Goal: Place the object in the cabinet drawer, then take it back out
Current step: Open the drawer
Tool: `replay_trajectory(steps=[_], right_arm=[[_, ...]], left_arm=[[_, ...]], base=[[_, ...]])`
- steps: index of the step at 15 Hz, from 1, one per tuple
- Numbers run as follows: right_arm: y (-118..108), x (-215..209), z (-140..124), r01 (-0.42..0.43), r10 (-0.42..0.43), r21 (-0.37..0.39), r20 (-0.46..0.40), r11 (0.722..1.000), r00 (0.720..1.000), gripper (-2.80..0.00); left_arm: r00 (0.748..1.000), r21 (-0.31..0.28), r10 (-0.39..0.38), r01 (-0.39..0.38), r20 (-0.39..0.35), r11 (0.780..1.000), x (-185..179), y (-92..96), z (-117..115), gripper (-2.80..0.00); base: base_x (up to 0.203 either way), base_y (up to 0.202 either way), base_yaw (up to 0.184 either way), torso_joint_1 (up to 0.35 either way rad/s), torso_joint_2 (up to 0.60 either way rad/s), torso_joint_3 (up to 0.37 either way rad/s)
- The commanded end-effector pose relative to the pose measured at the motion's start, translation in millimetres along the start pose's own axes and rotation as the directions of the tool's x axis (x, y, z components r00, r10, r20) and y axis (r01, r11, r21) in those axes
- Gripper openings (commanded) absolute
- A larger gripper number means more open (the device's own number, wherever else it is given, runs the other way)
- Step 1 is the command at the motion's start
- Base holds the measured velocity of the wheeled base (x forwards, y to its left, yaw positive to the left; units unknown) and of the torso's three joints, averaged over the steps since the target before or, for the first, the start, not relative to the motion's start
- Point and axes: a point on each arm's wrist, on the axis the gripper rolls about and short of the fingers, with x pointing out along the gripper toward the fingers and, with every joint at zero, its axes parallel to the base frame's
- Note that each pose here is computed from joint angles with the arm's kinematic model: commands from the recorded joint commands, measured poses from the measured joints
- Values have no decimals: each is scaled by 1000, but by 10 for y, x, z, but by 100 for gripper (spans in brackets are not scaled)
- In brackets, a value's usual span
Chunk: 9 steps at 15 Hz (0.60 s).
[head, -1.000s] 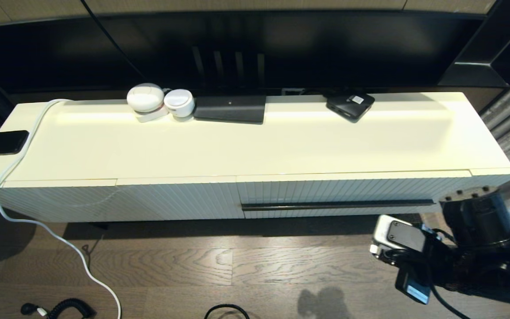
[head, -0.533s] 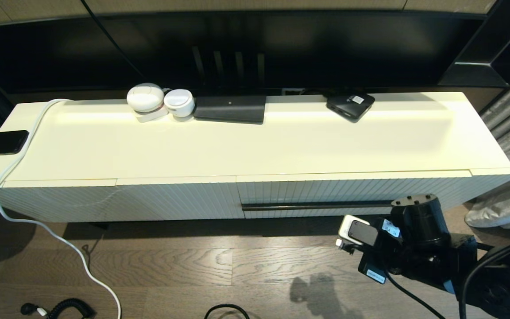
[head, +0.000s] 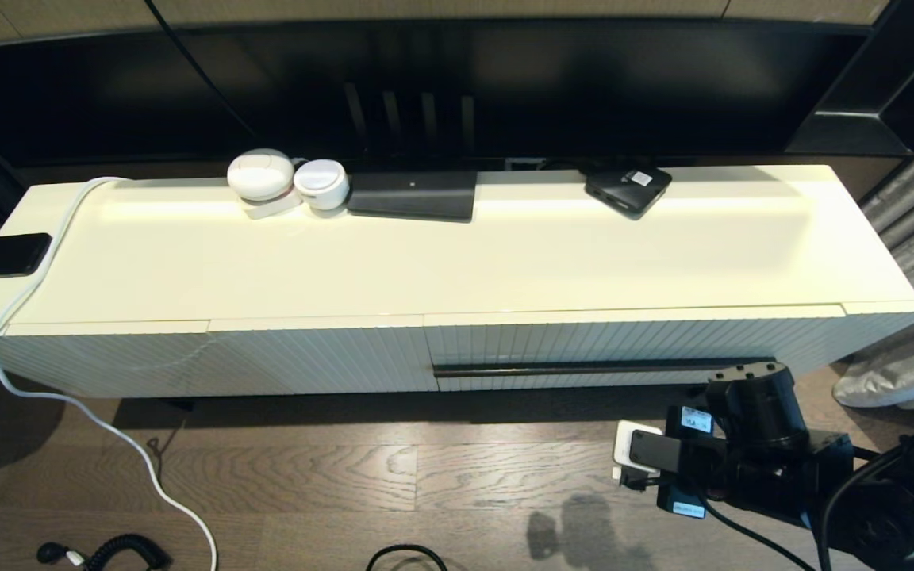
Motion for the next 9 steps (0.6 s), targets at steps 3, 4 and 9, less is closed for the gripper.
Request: replay_trajectory(steps=[3, 4, 9], right_arm=[[-32, -51, -5, -24, 26, -76, 18, 997, 1000, -280], [-36, -52, -4, -25, 26, -80, 17, 997, 1000, -280], [-85, -106, -133, -28, 29, -197, 1, 980, 1000, -280]], left_arm=[[1000, 1, 0, 0, 0, 1000, 0, 0, 0, -280], [1000, 1, 0, 0, 0, 1000, 0, 0, 0, -280], [1000, 1, 0, 0, 0, 1000, 0, 0, 0, -280]], base=[[0, 0, 0, 0, 0, 0], [0, 0, 0, 0, 0, 0], [0, 0, 0, 0, 0, 0]])
